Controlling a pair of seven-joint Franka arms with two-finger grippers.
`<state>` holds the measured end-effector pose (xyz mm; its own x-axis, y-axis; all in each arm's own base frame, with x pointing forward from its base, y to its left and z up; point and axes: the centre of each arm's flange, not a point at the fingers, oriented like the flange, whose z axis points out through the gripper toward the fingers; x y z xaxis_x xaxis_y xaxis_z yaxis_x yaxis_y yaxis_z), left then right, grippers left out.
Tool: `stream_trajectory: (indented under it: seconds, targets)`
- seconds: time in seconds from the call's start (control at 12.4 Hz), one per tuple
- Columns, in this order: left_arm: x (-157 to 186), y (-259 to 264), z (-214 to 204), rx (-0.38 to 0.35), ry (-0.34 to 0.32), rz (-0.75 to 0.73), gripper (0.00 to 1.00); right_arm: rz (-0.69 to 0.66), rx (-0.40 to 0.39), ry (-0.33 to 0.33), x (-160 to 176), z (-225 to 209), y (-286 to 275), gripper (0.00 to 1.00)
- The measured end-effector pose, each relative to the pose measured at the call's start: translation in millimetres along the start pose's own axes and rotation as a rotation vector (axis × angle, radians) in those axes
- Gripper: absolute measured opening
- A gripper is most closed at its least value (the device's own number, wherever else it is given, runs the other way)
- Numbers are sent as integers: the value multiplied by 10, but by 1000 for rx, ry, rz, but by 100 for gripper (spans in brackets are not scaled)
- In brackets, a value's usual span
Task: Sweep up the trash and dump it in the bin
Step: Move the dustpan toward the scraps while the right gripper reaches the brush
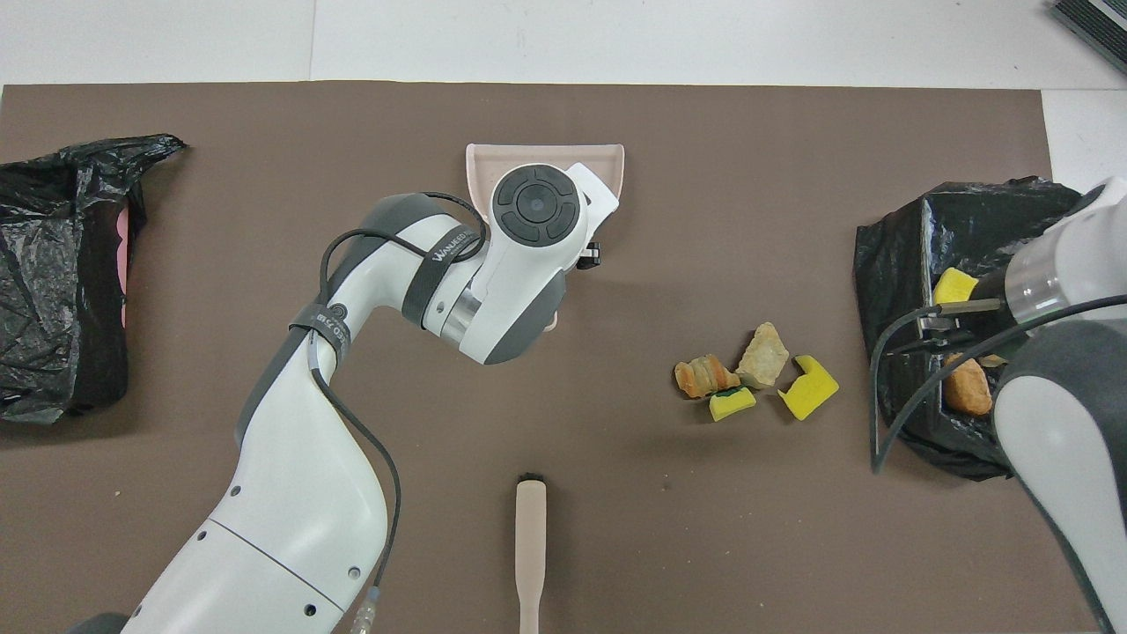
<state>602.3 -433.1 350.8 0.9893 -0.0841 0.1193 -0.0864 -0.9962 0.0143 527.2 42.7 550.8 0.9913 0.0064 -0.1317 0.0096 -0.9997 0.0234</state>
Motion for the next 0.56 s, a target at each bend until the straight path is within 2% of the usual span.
stream_trajectory:
  seconds: [0.08,0.24,0.4,0.56]
  targets:
    - [8,-12,-9,2,3,-1,51,-3,2,-21,-21,137,-23,100]
    - [52,-80,-37,26,22,19,31,-13,-2,-44,-99,285,-180,100]
    - [69,-107,-101,59,45,99,31,-18,-5,-50,-160,328,-238,100]
    - [73,-173,-234,78,35,173,31,-23,-5,-64,-219,402,-267,100]
